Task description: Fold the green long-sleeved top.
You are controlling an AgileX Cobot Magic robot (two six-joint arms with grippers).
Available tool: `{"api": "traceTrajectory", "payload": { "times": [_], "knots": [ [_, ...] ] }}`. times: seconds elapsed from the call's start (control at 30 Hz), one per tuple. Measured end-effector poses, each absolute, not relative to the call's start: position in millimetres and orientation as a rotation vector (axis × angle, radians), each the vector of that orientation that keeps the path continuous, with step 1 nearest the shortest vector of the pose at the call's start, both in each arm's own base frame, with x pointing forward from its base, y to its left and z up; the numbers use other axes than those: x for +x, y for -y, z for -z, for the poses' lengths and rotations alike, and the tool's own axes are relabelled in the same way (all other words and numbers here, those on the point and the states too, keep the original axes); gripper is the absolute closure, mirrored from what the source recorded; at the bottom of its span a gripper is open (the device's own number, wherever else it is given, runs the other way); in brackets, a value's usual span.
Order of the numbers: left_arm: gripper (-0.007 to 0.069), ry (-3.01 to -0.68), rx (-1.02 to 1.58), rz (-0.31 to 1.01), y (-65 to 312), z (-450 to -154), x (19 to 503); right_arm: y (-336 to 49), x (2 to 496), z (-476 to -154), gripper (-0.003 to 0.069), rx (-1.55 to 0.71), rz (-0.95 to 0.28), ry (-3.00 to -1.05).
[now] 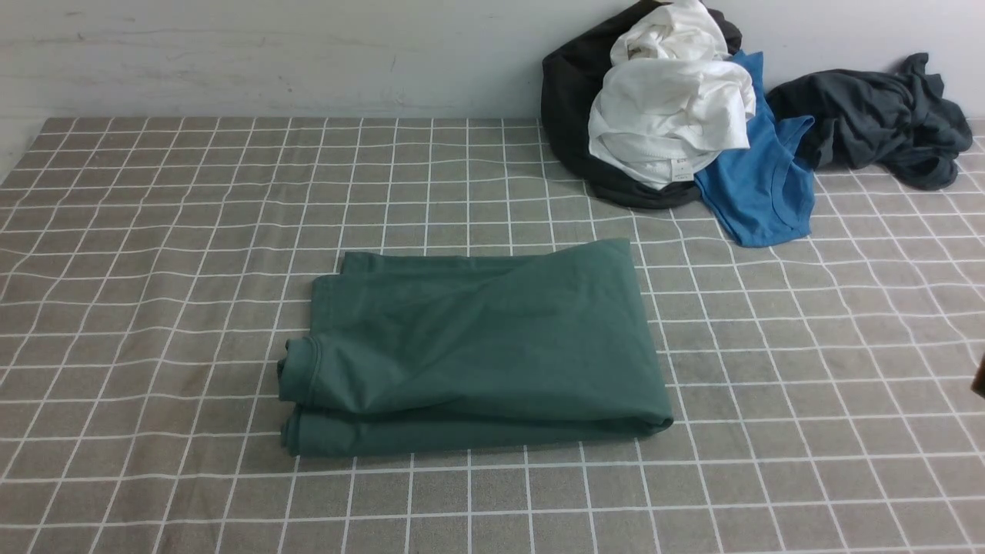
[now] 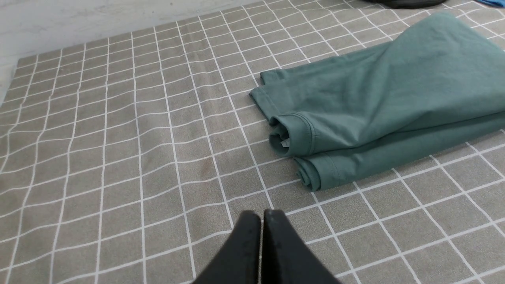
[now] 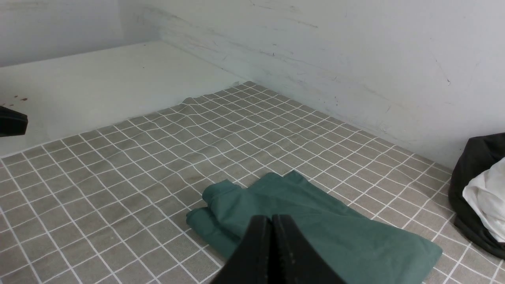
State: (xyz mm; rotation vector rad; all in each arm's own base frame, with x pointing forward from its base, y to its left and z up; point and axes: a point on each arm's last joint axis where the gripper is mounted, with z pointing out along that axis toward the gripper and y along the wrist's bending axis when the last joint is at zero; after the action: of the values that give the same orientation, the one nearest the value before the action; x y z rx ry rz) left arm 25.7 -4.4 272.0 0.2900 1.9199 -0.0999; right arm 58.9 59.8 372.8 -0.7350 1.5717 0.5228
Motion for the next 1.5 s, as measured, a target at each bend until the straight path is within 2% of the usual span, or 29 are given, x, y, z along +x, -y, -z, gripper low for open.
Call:
{"api": "traceTrajectory", "payload": {
  "times": [0.17,0.3,0.37,0.4,0.43,0.5,0.53,0.67,0.73,1.07,1.5],
  "knots": [
    [0.0632,-1.919,0.29,0.1,4,-272,26,-63,66,-351,0.0673,-0.68,-0.525,-1.551],
    [0.0632,-1.919,0.29,0.1,4,-272,26,-46,71,-300,0.0673,-0.435,-0.467,-1.545],
    [0.0632,-1.919,0.29,0.1,4,-272,26,-40,72,-288,0.0673,-0.357,-0.436,-1.557],
    [0.0632,-1.919,0.29,0.1,4,-272,26,-31,71,-269,0.0673,-0.251,-0.387,-1.588],
    [0.0632,-1.919,0.29,0.1,4,-272,26,-29,70,-264,0.0673,-0.24,-0.378,-1.595],
    [0.0632,-1.919,0.29,0.1,4,-272,26,-16,68,-236,0.0673,-0.092,-0.273,-1.627],
    [0.0632,-1.919,0.29,0.1,4,-272,26,-15,67,-234,0.0673,-0.079,-0.27,-1.633],
    [0.0632,-1.919,0.29,0.1,4,-272,26,0,57,-196,0.0673,0.097,-0.102,-1.664],
    [0.0632,-1.919,0.29,0.1,4,-272,26,3,56,-187,0.0673,0.142,-0.073,-1.696],
    [0.0632,-1.916,0.289,0.1,4,-272,26,4,55,-182,0.0673,0.1,0.0,-1.749],
    [0.0632,-1.916,0.289,0.101,4,-272,26,4,55,-182,0.0673,0.092,0.007,-1.751]
  ]
}}
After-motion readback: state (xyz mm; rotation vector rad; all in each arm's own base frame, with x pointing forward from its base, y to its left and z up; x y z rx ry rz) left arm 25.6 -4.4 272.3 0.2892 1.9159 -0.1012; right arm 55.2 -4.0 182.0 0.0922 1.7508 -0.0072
